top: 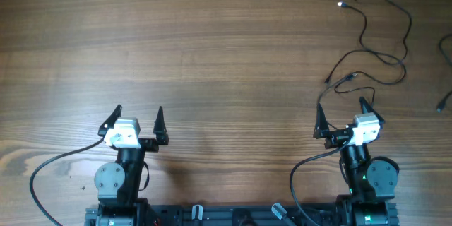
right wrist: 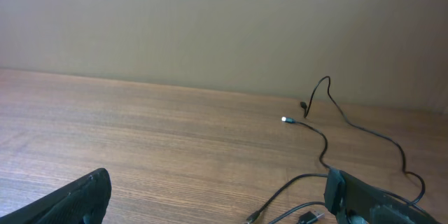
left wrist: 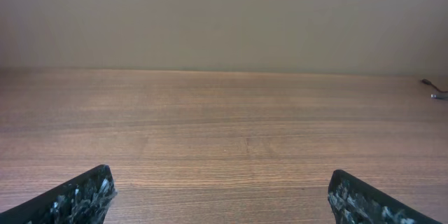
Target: Untangle cables
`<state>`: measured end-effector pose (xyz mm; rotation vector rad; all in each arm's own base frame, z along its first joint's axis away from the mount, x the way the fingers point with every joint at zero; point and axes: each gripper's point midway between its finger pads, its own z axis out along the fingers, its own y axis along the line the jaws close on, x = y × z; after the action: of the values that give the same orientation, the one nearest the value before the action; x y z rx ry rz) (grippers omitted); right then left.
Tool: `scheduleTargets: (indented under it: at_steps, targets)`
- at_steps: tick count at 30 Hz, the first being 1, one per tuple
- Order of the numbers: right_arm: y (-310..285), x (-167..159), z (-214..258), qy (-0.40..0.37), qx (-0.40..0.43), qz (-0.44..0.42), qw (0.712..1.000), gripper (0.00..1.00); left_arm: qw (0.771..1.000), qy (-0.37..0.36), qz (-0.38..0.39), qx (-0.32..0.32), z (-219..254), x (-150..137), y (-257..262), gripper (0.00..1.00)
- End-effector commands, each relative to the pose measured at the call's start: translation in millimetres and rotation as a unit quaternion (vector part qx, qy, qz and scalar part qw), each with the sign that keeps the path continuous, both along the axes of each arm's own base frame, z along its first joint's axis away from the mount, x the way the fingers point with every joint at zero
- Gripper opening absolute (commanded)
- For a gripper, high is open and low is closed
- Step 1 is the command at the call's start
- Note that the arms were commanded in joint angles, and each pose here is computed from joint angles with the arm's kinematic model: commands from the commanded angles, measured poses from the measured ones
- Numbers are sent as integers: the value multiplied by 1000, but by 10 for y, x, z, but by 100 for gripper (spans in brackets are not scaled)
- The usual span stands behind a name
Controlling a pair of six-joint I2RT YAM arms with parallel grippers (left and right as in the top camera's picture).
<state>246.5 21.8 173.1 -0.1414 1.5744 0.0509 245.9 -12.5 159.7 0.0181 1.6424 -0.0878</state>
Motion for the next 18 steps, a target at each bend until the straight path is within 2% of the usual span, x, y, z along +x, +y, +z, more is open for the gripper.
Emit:
scheduleTargets:
  at_steps: [1,18]
  targets:
    - [-15,-9,42,-11,-7,-3,1000,100,1000,-2,-4,11,-15,-3,-6,100]
    - [-77,-5,38,-10,-7,-15,1000,100,1000,-2,-4,11,-16,-2,-6,100]
